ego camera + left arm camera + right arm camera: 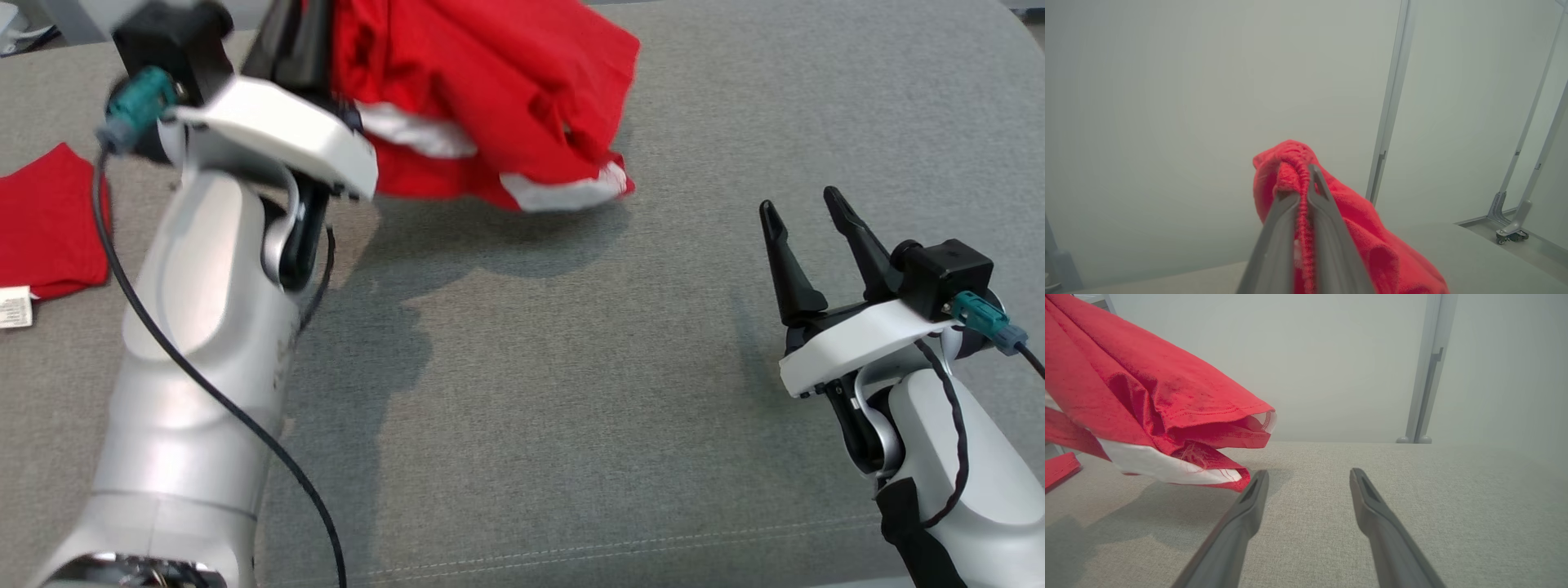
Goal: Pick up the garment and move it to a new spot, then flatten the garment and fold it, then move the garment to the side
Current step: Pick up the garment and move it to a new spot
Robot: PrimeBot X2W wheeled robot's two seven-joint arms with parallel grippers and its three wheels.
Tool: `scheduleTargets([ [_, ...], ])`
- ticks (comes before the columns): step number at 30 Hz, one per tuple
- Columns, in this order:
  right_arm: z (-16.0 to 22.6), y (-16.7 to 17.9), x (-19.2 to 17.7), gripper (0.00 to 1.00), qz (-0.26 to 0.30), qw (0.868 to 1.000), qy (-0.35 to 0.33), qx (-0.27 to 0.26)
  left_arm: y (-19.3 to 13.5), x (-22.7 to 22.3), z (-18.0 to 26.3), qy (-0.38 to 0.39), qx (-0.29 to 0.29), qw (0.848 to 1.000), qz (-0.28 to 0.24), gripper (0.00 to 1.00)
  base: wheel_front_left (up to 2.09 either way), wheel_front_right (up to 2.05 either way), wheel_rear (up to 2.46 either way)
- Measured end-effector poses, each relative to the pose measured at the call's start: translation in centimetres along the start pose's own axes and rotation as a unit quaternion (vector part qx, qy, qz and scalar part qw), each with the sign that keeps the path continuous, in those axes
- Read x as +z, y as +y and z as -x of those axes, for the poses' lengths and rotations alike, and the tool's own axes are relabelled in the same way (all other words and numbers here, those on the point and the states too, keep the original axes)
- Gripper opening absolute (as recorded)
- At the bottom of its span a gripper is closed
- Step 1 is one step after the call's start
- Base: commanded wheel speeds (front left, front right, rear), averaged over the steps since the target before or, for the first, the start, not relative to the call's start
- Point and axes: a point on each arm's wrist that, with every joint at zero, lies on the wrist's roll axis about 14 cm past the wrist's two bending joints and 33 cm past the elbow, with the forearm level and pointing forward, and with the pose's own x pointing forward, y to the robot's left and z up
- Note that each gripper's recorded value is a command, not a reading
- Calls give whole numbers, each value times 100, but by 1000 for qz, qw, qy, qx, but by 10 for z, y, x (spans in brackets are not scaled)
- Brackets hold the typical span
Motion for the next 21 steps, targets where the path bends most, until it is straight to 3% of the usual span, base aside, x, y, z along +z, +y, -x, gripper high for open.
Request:
scheduleTargets([
  [7,19,-24,3,100,7,999,2,-34,-20,-125,56,159,7,986,41,0,0,0,0],
  [8,22,-27,4,100,8,999,2,-38,-21,-137,64,176,8,983,42,17,0,0,0],
  [9,24,-30,5,100,8,999,1,-42,-23,-149,73,195,8,980,40,48,0,0,0],
  [10,26,-32,6,100,9,999,0,-45,-25,-159,81,211,8,977,41,100,0,0,0],
  [13,31,-36,13,100,14,999,-6,-50,-26,-171,98,233,13,972,35,100,0,0,0],
  [21,39,-31,28,100,17,998,-22,-47,-22,-144,115,199,28,980,8,100,0,0,0],
])
